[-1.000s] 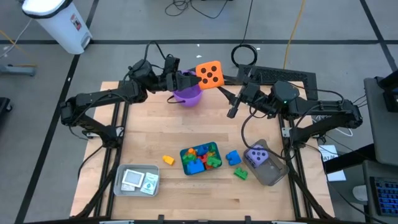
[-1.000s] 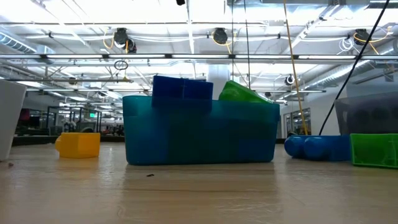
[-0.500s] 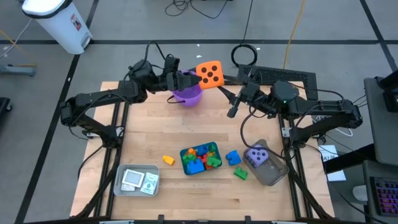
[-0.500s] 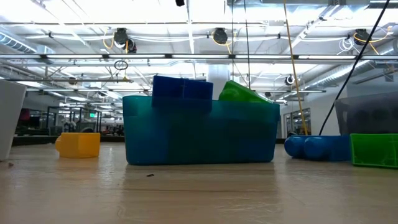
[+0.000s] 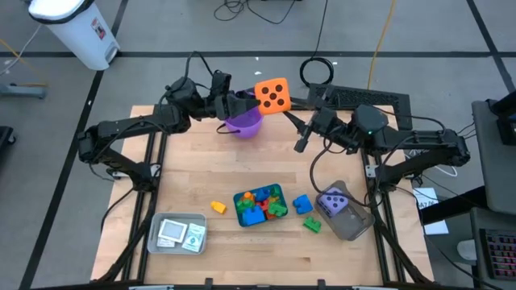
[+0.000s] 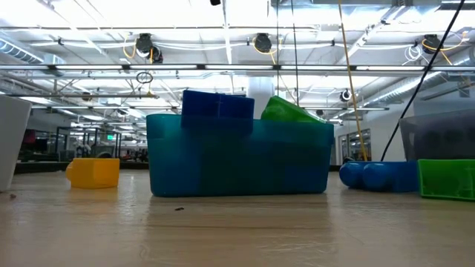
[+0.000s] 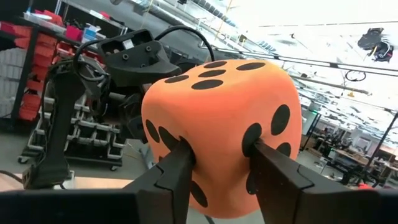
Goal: Pick & Place Toys
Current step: Put the orange dice into the black bin
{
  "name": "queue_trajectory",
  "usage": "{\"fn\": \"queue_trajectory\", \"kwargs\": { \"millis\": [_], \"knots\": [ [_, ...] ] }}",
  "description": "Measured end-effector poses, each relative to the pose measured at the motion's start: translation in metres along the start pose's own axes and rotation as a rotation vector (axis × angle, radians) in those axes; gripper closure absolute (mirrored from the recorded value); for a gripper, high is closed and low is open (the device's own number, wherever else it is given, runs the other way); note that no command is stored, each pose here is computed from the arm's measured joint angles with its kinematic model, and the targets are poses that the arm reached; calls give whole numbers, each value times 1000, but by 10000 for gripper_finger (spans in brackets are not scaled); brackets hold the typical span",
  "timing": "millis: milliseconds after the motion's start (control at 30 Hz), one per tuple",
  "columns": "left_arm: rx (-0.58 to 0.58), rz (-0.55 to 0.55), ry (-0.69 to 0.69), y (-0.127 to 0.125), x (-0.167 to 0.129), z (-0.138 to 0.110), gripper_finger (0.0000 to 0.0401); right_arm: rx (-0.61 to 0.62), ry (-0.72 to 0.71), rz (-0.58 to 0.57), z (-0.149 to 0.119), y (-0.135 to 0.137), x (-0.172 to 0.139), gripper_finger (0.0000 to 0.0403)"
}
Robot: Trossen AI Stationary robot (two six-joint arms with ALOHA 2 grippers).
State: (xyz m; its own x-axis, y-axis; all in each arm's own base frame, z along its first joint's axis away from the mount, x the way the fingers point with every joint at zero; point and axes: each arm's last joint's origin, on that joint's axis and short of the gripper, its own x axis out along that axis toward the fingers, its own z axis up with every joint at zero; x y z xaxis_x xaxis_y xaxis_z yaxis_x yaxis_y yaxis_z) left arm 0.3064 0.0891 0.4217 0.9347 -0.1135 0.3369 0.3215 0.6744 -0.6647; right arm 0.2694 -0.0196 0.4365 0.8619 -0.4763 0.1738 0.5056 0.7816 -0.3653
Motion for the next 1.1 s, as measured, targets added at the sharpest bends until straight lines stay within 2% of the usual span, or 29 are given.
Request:
{"fn": "queue_trajectory", "kwargs": {
  "millis": [367, 1100],
  "knots": [
    [0, -4, -3, 0, 0, 1, 2, -11, -20, -8, 5, -6, -6, 277],
    [4, -4, 0, 1, -1, 3, 2, -41, -54, -33, 13, -15, -14, 338]
  ]
}}
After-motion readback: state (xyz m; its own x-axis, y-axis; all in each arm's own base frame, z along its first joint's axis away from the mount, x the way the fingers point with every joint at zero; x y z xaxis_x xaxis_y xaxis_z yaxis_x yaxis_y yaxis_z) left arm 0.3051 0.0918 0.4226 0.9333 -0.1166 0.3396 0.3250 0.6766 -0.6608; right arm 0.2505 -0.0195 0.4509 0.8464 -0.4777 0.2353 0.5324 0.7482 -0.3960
